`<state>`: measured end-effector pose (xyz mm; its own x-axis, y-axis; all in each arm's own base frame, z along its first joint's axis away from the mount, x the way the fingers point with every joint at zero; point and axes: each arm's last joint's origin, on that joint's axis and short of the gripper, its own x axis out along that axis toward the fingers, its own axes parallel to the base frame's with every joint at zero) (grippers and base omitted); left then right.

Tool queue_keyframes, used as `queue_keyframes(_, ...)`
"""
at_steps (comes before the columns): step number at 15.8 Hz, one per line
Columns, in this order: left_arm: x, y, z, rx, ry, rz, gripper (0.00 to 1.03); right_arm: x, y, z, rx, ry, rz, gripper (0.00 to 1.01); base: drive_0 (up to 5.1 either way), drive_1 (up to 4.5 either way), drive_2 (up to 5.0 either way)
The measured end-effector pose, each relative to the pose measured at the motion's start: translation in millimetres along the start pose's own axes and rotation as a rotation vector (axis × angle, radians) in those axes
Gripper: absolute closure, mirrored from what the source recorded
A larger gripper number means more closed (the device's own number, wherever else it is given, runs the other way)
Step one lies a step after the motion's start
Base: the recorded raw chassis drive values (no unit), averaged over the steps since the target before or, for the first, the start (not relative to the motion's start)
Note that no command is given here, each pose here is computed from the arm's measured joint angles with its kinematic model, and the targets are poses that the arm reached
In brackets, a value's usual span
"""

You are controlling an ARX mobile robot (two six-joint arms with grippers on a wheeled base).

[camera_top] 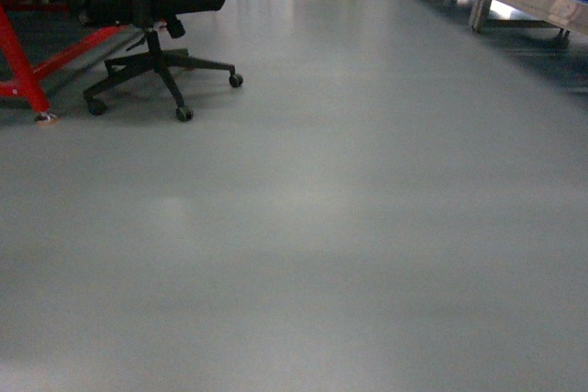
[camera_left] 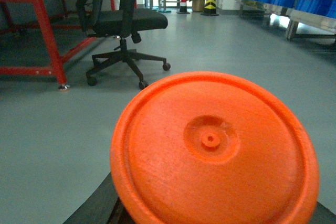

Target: Pick capacitor and pack into box

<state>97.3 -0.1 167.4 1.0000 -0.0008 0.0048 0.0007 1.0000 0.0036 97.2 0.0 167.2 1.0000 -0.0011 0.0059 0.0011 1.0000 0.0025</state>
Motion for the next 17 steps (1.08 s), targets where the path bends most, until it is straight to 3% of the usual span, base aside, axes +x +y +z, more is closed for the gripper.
queue_keyframes(17, 0.0, 0.0, -0.4, 0.0, 0.005, 0.0, 0.59, 0.0, 0.0, -0.2, 0.0, 0.002, 0.001, 0.03, -5.0, 2.48, 2.5)
